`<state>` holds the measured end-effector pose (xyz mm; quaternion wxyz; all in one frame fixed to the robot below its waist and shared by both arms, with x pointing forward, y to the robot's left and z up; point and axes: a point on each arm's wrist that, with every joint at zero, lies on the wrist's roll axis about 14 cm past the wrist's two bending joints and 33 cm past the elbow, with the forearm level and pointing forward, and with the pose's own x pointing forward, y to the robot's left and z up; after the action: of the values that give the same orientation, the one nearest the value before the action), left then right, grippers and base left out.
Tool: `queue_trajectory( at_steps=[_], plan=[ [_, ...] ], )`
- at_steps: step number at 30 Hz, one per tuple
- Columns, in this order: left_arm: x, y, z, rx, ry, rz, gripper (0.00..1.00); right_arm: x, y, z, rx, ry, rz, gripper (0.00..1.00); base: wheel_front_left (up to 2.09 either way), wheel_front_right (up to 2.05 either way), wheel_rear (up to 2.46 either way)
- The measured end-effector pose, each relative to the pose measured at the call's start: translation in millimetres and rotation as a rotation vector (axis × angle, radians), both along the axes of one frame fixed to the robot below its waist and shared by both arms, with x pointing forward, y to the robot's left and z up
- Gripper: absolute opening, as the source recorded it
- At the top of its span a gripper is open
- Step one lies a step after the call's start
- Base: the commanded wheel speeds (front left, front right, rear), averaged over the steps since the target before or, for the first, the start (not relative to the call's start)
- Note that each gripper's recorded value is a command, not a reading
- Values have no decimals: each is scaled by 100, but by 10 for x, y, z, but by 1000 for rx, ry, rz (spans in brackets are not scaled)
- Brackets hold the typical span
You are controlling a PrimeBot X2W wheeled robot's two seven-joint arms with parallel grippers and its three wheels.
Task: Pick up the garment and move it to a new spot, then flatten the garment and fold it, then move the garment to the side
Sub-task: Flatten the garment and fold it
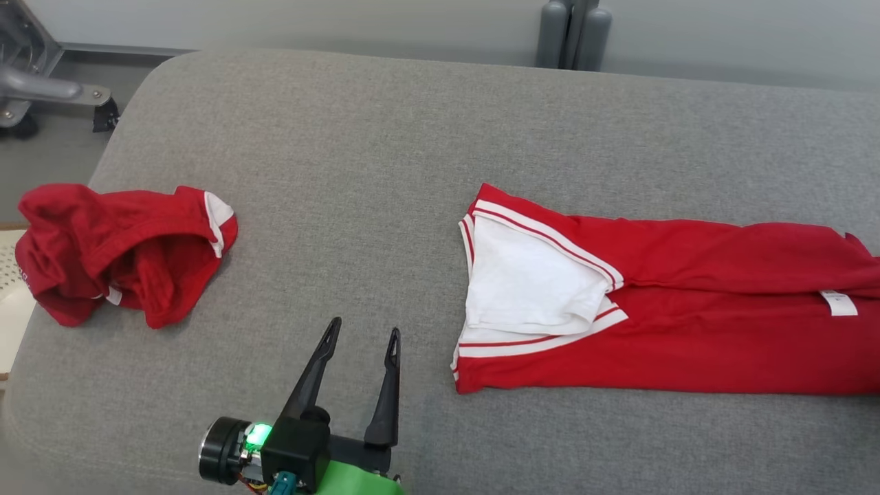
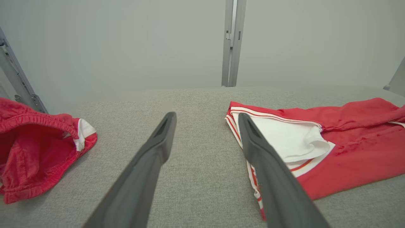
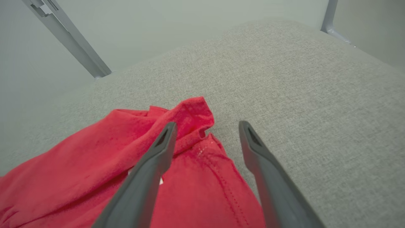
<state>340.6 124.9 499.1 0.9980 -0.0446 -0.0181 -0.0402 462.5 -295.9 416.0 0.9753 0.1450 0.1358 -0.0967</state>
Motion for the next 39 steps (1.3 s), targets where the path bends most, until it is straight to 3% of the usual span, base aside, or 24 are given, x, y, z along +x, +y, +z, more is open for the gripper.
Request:
queue_trajectory(
  at_steps=[7, 9, 10, 11, 16, 24, 31, 39],
  plan=[
    [27, 124, -103, -6, 35, 43, 100, 54, 76, -476, 25, 194, 5, 100, 0, 0, 0],
    [33, 153, -124, -3, 41, 51, 100, 59, 152, -568, 36, 227, 19, 80, 0, 0, 0],
    [38, 166, -135, -3, 45, 56, 100, 70, 201, -602, 48, 239, 26, 8, 0, 0, 0],
    [45, 174, -143, -3, 47, 59, 100, 81, 250, -624, 61, 245, 32, 0, 0, 0, 0],
    [96, 165, -136, 1, 41, 53, 100, 80, 290, -571, 46, 213, 57, 0, 0, 0, 0],
    [205, 41, -158, 3, 38, -1, 100, -9, -366, -300, -145, 165, 9, 0, 0, 0, 0],
    [309, -83, -207, 6, 44, -55, 100, -41, -673, -141, -208, 138, -39, 0, 0, 0, 0],
    [336, -98, -218, 11, 44, -69, 100, 39, -592, -30, -215, 72, -23, 0, 0, 0, 0]
  ],
)
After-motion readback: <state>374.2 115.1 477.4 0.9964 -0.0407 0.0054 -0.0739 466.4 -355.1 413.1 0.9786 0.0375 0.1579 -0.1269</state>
